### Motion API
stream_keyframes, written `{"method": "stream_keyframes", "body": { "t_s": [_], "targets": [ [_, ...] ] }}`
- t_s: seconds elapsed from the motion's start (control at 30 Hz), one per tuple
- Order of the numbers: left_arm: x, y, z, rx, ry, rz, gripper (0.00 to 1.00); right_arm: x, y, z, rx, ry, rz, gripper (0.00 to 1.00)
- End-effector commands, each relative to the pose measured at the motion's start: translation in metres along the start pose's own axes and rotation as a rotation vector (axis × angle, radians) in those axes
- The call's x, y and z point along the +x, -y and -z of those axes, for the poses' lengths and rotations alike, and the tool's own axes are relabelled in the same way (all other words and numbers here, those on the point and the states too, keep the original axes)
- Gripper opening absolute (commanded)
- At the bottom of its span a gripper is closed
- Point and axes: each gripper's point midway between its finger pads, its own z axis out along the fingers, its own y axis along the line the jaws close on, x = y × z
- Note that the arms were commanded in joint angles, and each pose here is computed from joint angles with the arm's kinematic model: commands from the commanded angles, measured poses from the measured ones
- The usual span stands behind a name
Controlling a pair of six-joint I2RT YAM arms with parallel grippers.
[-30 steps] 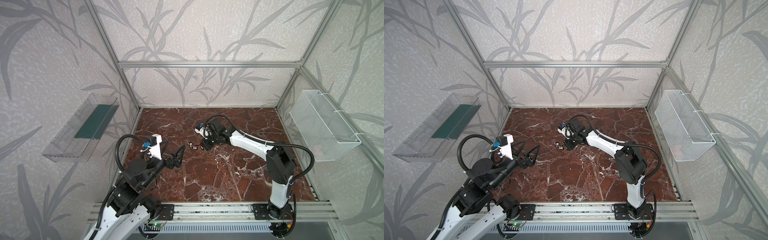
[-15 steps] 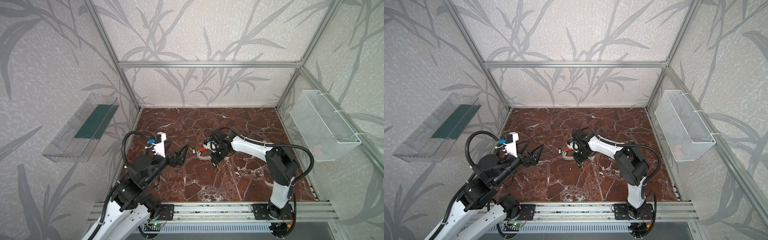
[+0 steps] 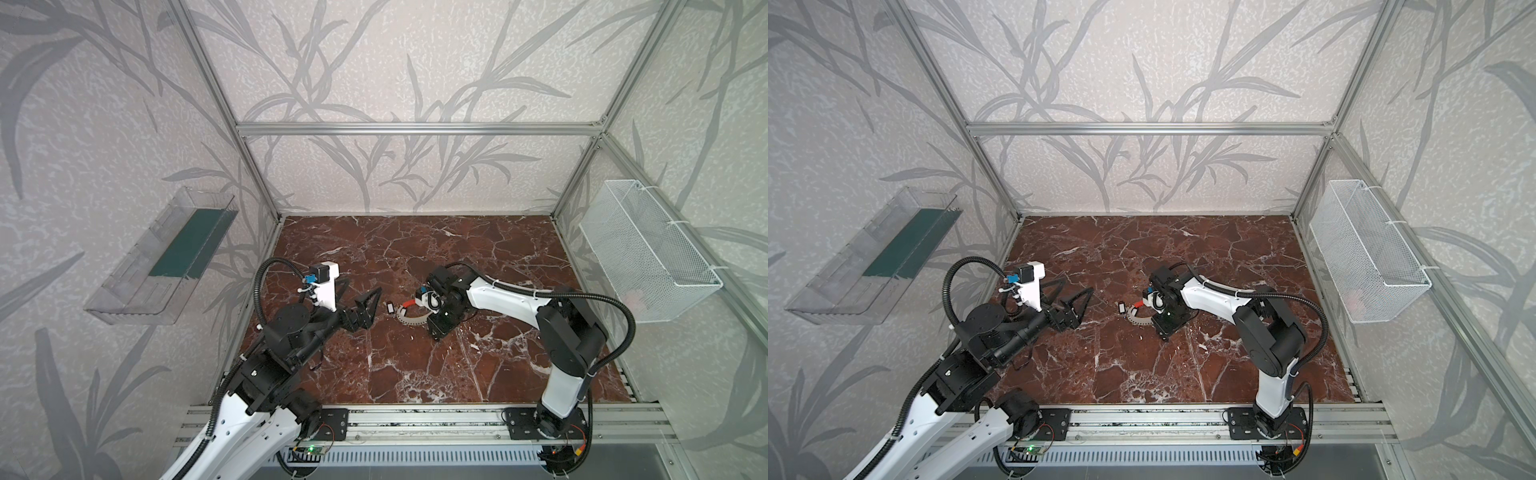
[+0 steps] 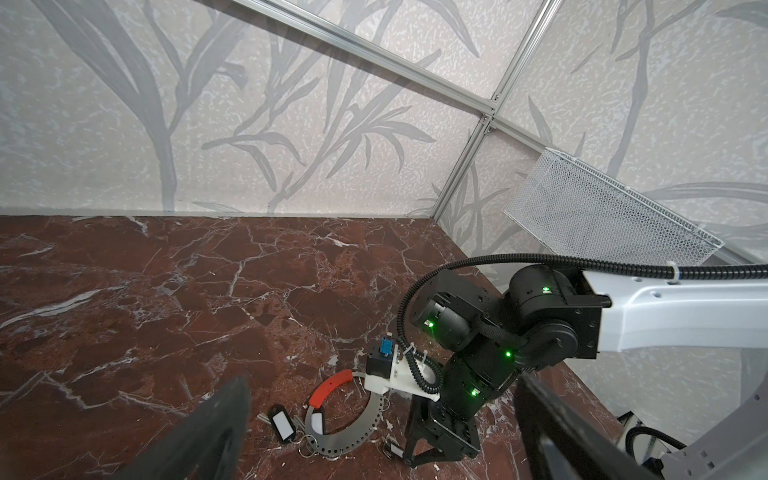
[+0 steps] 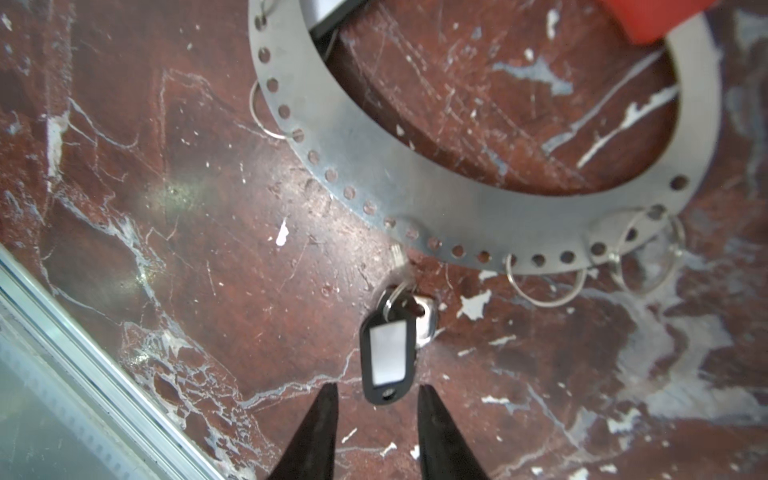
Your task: Put the keys on the keyring
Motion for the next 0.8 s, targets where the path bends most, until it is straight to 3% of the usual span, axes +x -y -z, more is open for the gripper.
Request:
{"method": "stream_keyframes", "body": {
  "t_s": [0.0, 0.2, 0.37, 0.53, 0.6, 0.63, 0.67, 0.77],
  "targets": [
    [-0.003, -0.003, -0.001, -0.021, 0.010, 0.002, 0.99, -0.001, 0.004, 0.021, 0.028, 0.057, -0.036, 0.37],
    [0.002, -0.026, -0.005, -0.145, 0.002, -0.007, 0.99, -0.007, 0.025, 0.055, 0.109, 0.232, -0.112, 0.38],
    [0.009, -0.060, -0.013, -0.330, -0.006, -0.009, 0.99, -0.004, 0.060, 0.094, 0.279, 0.424, -0.178, 0.45],
    [0.012, -0.103, -0.013, -0.591, 0.013, -0.054, 0.99, 0.008, 0.109, 0.135, 0.456, 0.667, -0.300, 0.63],
    [0.014, -0.119, -0.011, -0.692, 0.010, -0.099, 0.99, 0.014, 0.127, 0.153, 0.522, 0.777, -0.339, 0.75],
    [0.015, -0.126, -0.012, -0.738, 0.004, -0.128, 0.99, 0.019, 0.138, 0.163, 0.567, 0.830, -0.368, 0.83],
    [0.017, -0.133, -0.013, -0.779, -0.011, -0.167, 0.99, 0.023, 0.148, 0.173, 0.612, 0.885, -0.394, 1.00],
    [0.027, -0.157, -0.018, -0.898, -0.061, -0.274, 0.99, 0.035, 0.174, 0.192, 0.772, 0.993, -0.427, 0.99]
  ]
}}
